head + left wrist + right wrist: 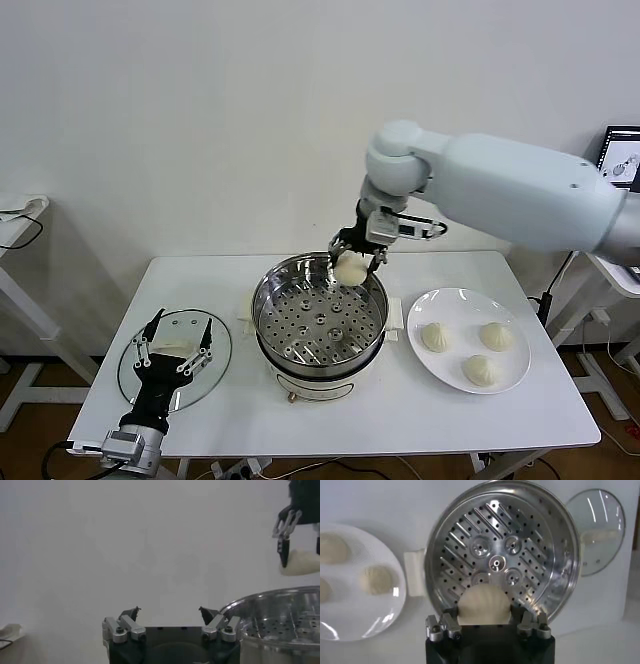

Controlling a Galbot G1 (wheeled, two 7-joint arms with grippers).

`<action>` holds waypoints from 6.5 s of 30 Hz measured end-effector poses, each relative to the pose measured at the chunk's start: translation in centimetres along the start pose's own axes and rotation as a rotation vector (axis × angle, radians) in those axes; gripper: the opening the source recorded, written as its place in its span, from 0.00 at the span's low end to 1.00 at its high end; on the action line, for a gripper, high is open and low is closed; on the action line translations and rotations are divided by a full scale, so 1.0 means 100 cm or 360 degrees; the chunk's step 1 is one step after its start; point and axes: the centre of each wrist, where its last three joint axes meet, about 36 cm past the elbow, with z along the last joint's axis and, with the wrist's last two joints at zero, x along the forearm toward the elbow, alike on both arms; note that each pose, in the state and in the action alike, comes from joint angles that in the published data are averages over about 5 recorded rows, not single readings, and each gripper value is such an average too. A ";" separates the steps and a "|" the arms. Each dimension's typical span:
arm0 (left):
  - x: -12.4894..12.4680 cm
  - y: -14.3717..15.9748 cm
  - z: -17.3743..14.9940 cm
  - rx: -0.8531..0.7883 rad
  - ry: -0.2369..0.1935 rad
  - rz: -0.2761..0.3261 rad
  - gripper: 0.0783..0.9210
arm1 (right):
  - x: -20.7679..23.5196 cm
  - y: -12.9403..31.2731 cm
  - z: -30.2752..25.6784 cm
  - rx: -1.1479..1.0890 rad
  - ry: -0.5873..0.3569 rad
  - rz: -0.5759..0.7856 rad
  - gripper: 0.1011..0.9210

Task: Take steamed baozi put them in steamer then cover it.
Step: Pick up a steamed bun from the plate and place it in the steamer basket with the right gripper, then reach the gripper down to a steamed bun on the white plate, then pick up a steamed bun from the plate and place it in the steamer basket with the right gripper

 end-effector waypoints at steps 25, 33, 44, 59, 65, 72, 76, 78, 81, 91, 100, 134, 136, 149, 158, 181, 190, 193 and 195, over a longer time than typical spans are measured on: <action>0.003 0.000 0.000 -0.0004 -0.0005 0.0005 0.88 | -0.089 -0.018 0.022 -0.0075 -0.0030 -0.0008 0.74; 0.003 0.000 0.000 -0.0005 -0.0008 0.0007 0.88 | -0.098 -0.017 0.023 -0.0098 -0.0032 -0.0005 0.79; 0.004 -0.001 -0.003 0.0000 -0.0008 0.0011 0.88 | -0.071 0.000 0.025 -0.0199 -0.0049 0.0051 0.88; 0.008 -0.008 -0.007 -0.0004 -0.0012 0.0041 0.88 | 0.039 0.134 0.019 -0.0903 -0.0036 0.0127 0.88; 0.009 -0.013 -0.009 -0.0002 -0.0023 0.0056 0.88 | 0.029 0.209 0.005 -0.1344 -0.0048 0.0136 0.88; 0.009 -0.016 -0.012 -0.0007 -0.0040 0.0065 0.88 | -0.001 0.262 -0.011 -0.1732 -0.0033 0.0081 0.88; 0.010 -0.018 -0.010 -0.0010 -0.0040 0.0074 0.88 | -0.023 0.279 -0.017 -0.1888 -0.0007 0.0038 0.88; 0.011 -0.019 -0.009 -0.0010 -0.0038 0.0079 0.88 | -0.035 0.285 -0.019 -0.1953 0.0009 0.0017 0.88; 0.011 -0.020 -0.007 -0.0009 -0.0036 0.0083 0.88 | -0.053 0.291 -0.022 -0.2038 0.0024 -0.0015 0.88; 0.010 -0.021 -0.006 -0.0010 -0.0039 0.0087 0.88 | -0.103 0.300 -0.026 -0.2215 0.0052 -0.0066 0.88; 0.009 -0.022 -0.003 -0.0008 -0.0032 0.0089 0.88 | -0.135 0.302 -0.024 -0.2315 0.0063 -0.0048 0.88; 0.006 -0.021 0.003 -0.0009 -0.0014 0.0079 0.88 | -0.180 0.295 -0.019 -0.2384 0.0049 -0.0053 0.83; 0.006 -0.021 0.003 -0.0008 -0.0014 0.0078 0.88 | -0.181 0.296 -0.019 -0.2386 0.0048 -0.0057 0.79; 0.004 -0.021 0.004 -0.0006 -0.0017 0.0070 0.88 | -0.176 0.300 -0.019 -0.2397 0.0030 -0.0057 0.72; 0.003 -0.023 0.002 0.0001 -0.0022 0.0069 0.88 | -0.144 0.311 -0.019 -0.2416 0.0030 -0.0053 0.71; 0.005 -0.020 -0.005 -0.0016 -0.0051 0.0068 0.88 | 0.033 0.261 -0.043 -0.2384 -0.0003 0.0107 0.71; 0.008 -0.017 -0.012 -0.0026 -0.0073 0.0056 0.88 | 0.070 0.170 -0.046 -0.2281 -0.0051 0.0151 0.71; 0.008 -0.015 -0.014 -0.0034 -0.0080 0.0048 0.88 | 0.072 0.135 -0.046 -0.2231 -0.0068 0.0134 0.71; 0.009 -0.014 -0.015 -0.0040 -0.0082 0.0042 0.88 | 0.071 0.112 -0.046 -0.2196 -0.0076 0.0115 0.71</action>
